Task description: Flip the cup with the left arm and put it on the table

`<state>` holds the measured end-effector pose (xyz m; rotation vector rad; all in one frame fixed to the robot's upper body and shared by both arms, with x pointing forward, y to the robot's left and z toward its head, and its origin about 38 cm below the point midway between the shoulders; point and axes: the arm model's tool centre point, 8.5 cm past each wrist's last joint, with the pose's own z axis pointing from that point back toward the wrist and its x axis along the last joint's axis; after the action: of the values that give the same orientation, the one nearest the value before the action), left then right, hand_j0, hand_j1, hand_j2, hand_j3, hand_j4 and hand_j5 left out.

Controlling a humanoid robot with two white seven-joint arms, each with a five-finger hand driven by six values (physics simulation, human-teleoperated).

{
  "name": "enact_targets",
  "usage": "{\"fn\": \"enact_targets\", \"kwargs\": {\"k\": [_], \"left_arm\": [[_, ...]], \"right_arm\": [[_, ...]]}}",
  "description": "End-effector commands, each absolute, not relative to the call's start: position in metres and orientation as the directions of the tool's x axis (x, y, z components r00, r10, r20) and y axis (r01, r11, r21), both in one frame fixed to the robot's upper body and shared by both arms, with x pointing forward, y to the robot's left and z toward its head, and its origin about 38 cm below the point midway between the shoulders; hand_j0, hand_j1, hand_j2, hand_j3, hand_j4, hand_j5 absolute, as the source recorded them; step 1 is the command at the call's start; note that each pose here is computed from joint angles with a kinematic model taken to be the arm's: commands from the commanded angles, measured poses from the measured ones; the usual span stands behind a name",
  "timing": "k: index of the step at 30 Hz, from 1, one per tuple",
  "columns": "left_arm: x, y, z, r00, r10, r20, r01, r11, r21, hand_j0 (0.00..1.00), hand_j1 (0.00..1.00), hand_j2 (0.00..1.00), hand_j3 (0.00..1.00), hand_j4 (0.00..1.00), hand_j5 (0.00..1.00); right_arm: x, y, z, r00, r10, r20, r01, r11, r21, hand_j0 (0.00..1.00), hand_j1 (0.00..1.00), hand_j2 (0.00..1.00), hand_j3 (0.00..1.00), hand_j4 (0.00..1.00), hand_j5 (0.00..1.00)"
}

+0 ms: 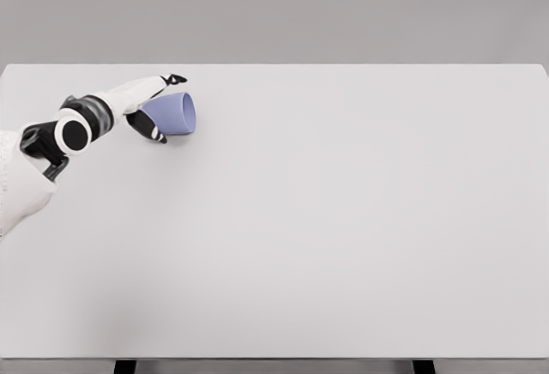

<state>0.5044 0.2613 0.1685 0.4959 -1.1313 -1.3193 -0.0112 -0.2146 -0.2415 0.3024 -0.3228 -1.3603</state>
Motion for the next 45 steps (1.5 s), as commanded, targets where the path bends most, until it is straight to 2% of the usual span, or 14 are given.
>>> {"fn": "enact_targets", "kwargs": {"k": [1,7,11,14,21,24,27,30,33,37,38,45], "left_arm": [[0.504,0.256,0.166,-0.148,-0.919,0.365,0.505,0.247,0.827,1.0,1.0,1.0,1.0,1.0,1.0],[0.505,0.25,0.161,-0.119,-0.927,0.356,0.517,0.248,0.819,1.0,1.0,1.0,1.0,1.0,1.0],[0.505,0.25,0.156,-0.096,-0.921,0.378,0.538,0.271,0.798,0.82,0.82,0.82,0.82,0.82,0.82],[0.505,0.247,0.155,-0.089,-0.909,0.407,0.55,0.295,0.781,0.75,0.75,0.75,0.75,0.75,0.75],[0.502,0.242,0.157,-0.058,-0.871,0.487,0.573,0.371,0.731,0.68,0.68,0.68,0.68,0.68,0.68],[0.494,0.224,0.179,-0.173,-0.787,0.592,0.584,0.402,0.705,0.63,0.63,0.63,0.63,0.63,0.63],[0.496,0.233,0.202,-0.252,-0.675,0.693,0.531,0.502,0.683,0.61,0.61,0.61,0.61,0.61,0.61],[0.493,0.238,0.205,-0.218,-0.523,0.824,0.555,0.628,0.546,0.61,0.61,0.61,0.61,0.61,0.61],[0.493,0.255,0.205,-0.152,-0.403,0.902,0.54,0.731,0.417,0.61,0.61,0.61,0.61,0.61,0.61],[0.491,0.269,0.199,-0.153,-0.256,0.955,0.482,0.824,0.298,0.57,0.57,0.57,0.57,0.57,0.57],[0.49,0.269,0.198,-0.16,-0.249,0.955,0.481,0.825,0.296,0.57,0.57,0.57,0.57,0.57,0.57],[0.484,0.237,0.15,-0.128,-0.133,0.983,0.492,0.852,0.18,0.6,0.6,0.6,0.6,0.6,0.6]], "right_arm": [[-0.012,-0.214,-0.241,0.179,-0.983,0.05,0.901,0.185,0.393,1.0,1.0,1.0,1.0,1.0,1.0],[-0.012,-0.214,-0.241,0.179,-0.983,0.05,0.901,0.185,0.393,1.0,1.0,1.0,1.0,1.0,1.0],[-0.012,-0.214,-0.241,0.179,-0.983,0.05,0.901,0.185,0.393,1.0,1.0,1.0,1.0,1.0,1.0],[-0.011,-0.214,-0.241,0.179,-0.982,0.051,0.9,0.185,0.395,1.0,1.0,1.0,1.0,1.0,1.0],[-0.012,-0.215,-0.241,0.178,-0.983,0.051,0.901,0.183,0.393,1.0,1.0,1.0,1.0,1.0,1.0],[-0.012,-0.214,-0.241,0.179,-0.983,0.05,0.901,0.185,0.393,1.0,1.0,1.0,1.0,1.0,1.0],[-0.012,-0.215,-0.241,0.178,-0.983,0.051,0.901,0.183,0.393,1.0,1.0,1.0,1.0,1.0,1.0],[-0.011,-0.214,-0.241,0.179,-0.982,0.051,0.9,0.185,0.395,1.0,1.0,1.0,1.0,1.0,1.0],[-0.011,-0.214,-0.241,0.179,-0.982,0.051,0.9,0.185,0.395,1.0,1.0,1.0,1.0,1.0,1.0],[-0.012,-0.214,-0.241,0.179,-0.983,0.05,0.901,0.185,0.393,1.0,1.0,1.0,1.0,1.0,1.0],[-0.011,-0.214,-0.241,0.179,-0.982,0.051,0.9,0.185,0.395,1.0,1.0,1.0,1.0,1.0,1.0],[-0.011,-0.214,-0.241,0.179,-0.982,0.051,0.9,0.185,0.395,1.0,1.0,1.0,1.0,1.0,1.0]]}}
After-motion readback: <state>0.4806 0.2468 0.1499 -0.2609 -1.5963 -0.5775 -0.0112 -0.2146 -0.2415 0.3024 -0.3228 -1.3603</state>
